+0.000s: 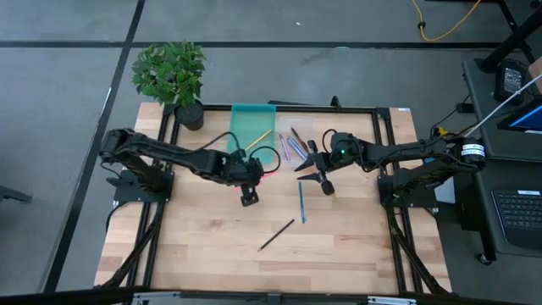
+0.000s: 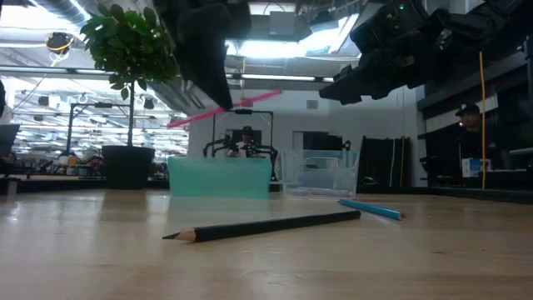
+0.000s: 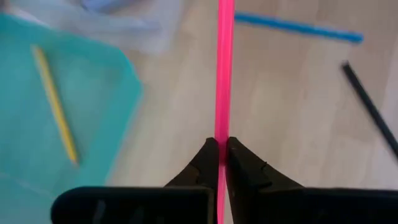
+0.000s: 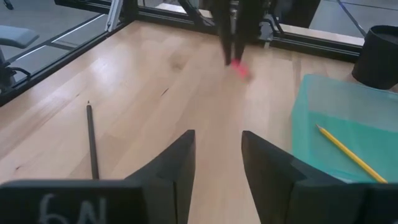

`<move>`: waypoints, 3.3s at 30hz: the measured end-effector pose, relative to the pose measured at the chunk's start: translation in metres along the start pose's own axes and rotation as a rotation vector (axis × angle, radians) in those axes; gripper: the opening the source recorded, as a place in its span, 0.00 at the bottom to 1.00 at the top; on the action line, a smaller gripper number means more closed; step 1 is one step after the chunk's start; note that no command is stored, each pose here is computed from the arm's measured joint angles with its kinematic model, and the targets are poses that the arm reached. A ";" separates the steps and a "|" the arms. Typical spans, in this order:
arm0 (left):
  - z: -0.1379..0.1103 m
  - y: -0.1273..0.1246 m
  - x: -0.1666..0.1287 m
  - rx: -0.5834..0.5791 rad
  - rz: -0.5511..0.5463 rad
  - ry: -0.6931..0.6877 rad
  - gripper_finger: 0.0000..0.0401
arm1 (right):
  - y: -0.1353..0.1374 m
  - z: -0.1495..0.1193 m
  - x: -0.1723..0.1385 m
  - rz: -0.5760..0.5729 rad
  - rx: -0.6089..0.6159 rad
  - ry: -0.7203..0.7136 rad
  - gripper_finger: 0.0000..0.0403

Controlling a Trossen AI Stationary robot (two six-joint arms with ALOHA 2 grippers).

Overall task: Sort pens & pencils
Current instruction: Put the pink pencil into the blue bin

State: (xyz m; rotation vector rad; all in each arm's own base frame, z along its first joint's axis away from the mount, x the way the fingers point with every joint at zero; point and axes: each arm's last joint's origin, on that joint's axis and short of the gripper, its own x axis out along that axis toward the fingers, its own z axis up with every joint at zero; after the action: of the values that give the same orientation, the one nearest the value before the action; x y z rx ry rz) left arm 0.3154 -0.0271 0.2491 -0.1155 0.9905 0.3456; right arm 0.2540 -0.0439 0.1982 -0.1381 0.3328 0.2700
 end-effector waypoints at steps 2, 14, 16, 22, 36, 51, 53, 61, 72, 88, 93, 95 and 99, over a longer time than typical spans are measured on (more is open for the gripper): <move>-0.005 0.002 -0.006 0.001 0.032 -0.037 0.02 | 0.000 0.000 0.000 0.001 0.002 0.002 0.33; -0.049 0.014 0.007 -0.039 -0.046 -0.391 0.02 | 0.000 -0.002 0.000 0.005 0.008 0.014 0.33; -0.058 0.018 0.011 -0.064 -0.057 -0.444 0.02 | 0.000 -0.002 0.000 0.005 0.008 0.015 0.33; -0.077 0.026 0.022 -0.098 -0.088 -0.616 0.02 | 0.000 -0.002 0.000 0.005 0.007 0.015 0.33; -0.075 0.051 0.024 -0.272 0.327 -0.715 0.02 | 0.000 -0.001 0.000 0.004 -0.001 0.014 0.33; -0.068 0.101 0.037 -0.357 0.378 -0.659 0.02 | 0.000 0.000 0.000 0.000 -0.020 0.001 0.33; -0.068 0.110 0.039 -0.365 0.361 -0.645 0.02 | 0.000 0.000 0.000 0.000 -0.021 0.001 0.33; -0.058 0.137 0.043 -0.407 0.288 -0.516 0.02 | 0.000 0.000 0.000 0.000 -0.021 0.001 0.33; -0.013 0.164 0.049 -0.399 0.255 -0.138 0.02 | -0.001 0.001 0.000 -0.023 -0.033 -0.007 0.33; 0.032 0.210 0.092 -0.448 0.102 0.278 0.02 | -0.001 0.000 0.000 -0.027 -0.025 0.005 0.33; 0.029 0.209 0.109 -0.421 0.094 0.359 0.02 | -0.001 0.000 0.000 -0.026 -0.025 0.005 0.33; 0.028 0.209 0.113 -0.425 0.071 0.366 0.02 | -0.001 0.000 0.000 -0.027 -0.025 0.006 0.33; 0.028 0.208 0.115 -0.422 0.045 0.368 0.02 | -0.001 0.000 0.000 -0.026 -0.025 0.006 0.33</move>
State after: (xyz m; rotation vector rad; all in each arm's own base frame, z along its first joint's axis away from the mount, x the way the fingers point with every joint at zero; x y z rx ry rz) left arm 0.3250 0.2024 0.1806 -0.5558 1.2731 0.5854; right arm 0.2542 -0.0448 0.1982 -0.1675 0.3333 0.2477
